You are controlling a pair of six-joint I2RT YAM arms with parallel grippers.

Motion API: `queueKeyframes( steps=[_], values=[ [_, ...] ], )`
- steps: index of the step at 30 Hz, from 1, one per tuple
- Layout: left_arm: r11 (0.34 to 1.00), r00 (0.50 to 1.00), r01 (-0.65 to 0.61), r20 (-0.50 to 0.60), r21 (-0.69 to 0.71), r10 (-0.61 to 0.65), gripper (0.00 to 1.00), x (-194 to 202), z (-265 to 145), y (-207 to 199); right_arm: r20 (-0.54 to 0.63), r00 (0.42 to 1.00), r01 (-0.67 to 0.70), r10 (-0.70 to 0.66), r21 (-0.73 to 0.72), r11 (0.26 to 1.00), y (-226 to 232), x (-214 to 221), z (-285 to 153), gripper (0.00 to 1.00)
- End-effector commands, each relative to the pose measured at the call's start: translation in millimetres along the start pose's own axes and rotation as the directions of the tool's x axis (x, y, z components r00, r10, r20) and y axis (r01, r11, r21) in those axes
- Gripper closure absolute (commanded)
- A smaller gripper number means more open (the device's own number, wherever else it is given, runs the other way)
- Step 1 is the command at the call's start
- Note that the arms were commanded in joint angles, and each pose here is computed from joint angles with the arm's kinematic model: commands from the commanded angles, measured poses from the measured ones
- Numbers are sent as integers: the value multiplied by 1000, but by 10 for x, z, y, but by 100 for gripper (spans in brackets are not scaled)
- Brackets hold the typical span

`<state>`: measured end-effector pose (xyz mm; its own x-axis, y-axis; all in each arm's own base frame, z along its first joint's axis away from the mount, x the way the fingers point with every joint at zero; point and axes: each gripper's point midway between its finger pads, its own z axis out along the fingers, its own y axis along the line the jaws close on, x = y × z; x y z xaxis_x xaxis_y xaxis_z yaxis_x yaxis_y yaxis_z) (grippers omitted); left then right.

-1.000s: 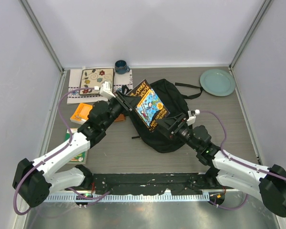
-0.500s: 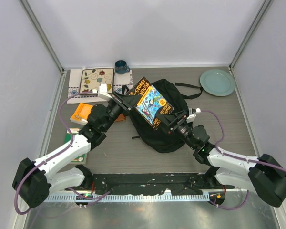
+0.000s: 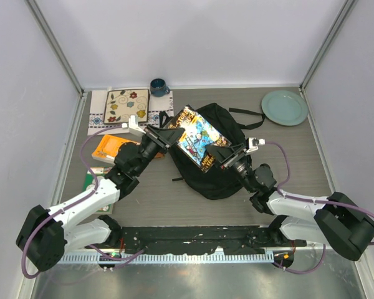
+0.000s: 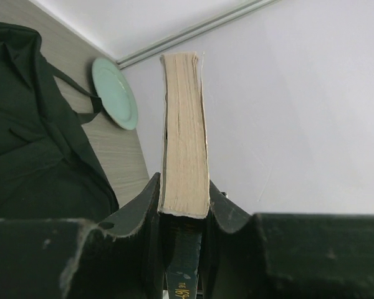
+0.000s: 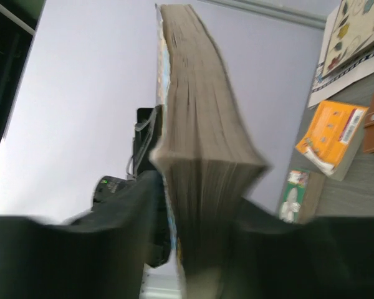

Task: Pack the student bag
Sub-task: Pick up the book from the center of the board.

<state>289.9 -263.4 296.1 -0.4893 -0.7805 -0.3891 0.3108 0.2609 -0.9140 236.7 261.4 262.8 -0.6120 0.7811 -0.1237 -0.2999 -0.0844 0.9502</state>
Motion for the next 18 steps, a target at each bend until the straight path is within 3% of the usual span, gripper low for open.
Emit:
queueKeyframes(
  steps=[1,3,5,7,8,9,10,11,12,13,14,15,17,18],
  values=[
    [991,999,19,43,129,-25,100,-133,-41,-359,39,999,25,-20,-139,990,402,-79,1,74],
    [992,1000,5,27,124,-9,100,-93,-34,-336,43,999,29,-23,-146,989,419,-86,-27,97],
    [997,999,-33,-25,75,35,97,-11,-7,-263,51,998,42,-35,-140,989,404,-107,-68,100],
    [990,987,-136,-78,33,139,77,22,19,-277,71,994,84,-77,-103,991,379,-166,-137,100],
    [980,971,-193,-153,-52,183,60,129,-12,-59,93,991,104,-97,-73,992,335,-209,-174,100],
    [968,958,-239,-182,-75,222,53,141,-28,-7,94,983,157,-160,38,987,88,-236,-207,100],
    [948,936,-310,-200,-78,290,36,115,-27,-19,127,975,184,-184,11,983,281,-309,-306,100],
    [929,916,-345,-263,-137,302,25,187,-93,161,181,959,209,-217,63,976,289,-439,-322,100],
    [918,902,-369,-294,-143,316,15,219,-124,205,147,936,282,-321,234,930,-29,-487,-439,100],
    [905,882,-404,-319,-132,347,5,232,-133,189,187,916,304,-355,253,918,110,-604,-551,100],
    [869,835,-474,-384,-143,393,0,305,-206,316,280,870,315,-406,318,894,243,-857,-640,100],
    [847,802,-513,-431,-138,415,0,420,-222,376,236,844,340,-482,460,820,4,-930,-822,100],
    [810,737,-576,-498,-110,457,0,551,-257,424,290,774,358,-562,531,768,235,-1186,-1070,100],
    [799,699,-593,-556,-98,451,0,740,-253,527,280,726,342,-628,646,683,106,-1341,-1290,100]
  ],
)
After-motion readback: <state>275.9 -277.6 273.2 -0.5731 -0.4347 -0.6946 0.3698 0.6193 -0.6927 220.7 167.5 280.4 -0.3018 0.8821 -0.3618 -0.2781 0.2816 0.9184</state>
